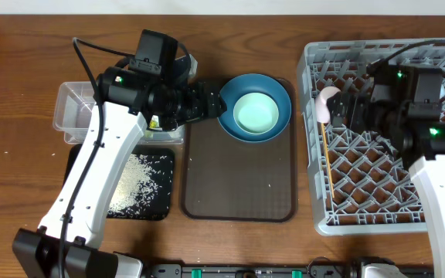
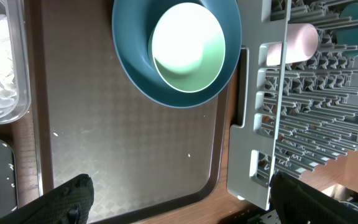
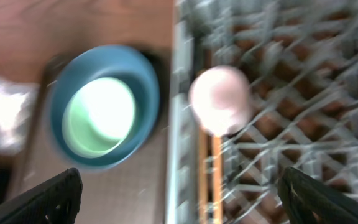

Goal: Sort waste into correct bins and load items into the dishwasher rack
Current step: 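Carry the pink cup with the right gripper into the rack and release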

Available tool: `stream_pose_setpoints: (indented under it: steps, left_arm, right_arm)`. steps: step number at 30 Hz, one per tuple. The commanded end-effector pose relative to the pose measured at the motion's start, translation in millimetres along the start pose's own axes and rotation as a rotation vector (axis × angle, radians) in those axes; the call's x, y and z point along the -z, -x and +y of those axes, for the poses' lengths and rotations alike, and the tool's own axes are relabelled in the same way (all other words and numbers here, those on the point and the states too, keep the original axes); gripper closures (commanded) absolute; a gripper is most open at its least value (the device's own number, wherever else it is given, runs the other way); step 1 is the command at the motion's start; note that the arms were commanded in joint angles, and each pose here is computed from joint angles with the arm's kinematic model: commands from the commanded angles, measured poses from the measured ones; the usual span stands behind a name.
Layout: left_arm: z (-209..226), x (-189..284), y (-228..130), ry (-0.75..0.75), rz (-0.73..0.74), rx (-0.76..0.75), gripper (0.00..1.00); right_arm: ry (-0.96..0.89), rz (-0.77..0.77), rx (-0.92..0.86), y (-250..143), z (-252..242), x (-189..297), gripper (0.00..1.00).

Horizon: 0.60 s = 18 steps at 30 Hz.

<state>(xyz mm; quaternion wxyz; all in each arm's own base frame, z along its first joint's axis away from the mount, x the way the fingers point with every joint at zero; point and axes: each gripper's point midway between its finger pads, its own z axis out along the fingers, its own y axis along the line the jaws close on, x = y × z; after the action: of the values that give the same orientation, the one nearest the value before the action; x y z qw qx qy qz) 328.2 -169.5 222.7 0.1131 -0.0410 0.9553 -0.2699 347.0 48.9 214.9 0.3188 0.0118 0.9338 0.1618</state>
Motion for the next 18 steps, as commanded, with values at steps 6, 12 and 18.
stream_pose_setpoints:
  steps: [6, 12, 18]
  left_arm:
    - [0.9, 1.9, 0.0, 0.010, -0.008, -0.005, 0.07]
    - [0.9, 1.9, 0.0, 0.010, -0.008, -0.005, 0.07]
    - [0.9, 1.9, 0.0, 0.010, -0.008, -0.005, 0.07]
  right_arm:
    - [0.162, 0.065, 0.000, -13.6, 31.5, 8.1, 0.01]
    - [0.155, 0.064, 0.000, -13.4, 30.3, 7.9, 0.01]
    - [0.156, 0.064, -0.008, -13.4, 30.6, 7.9, 0.01]
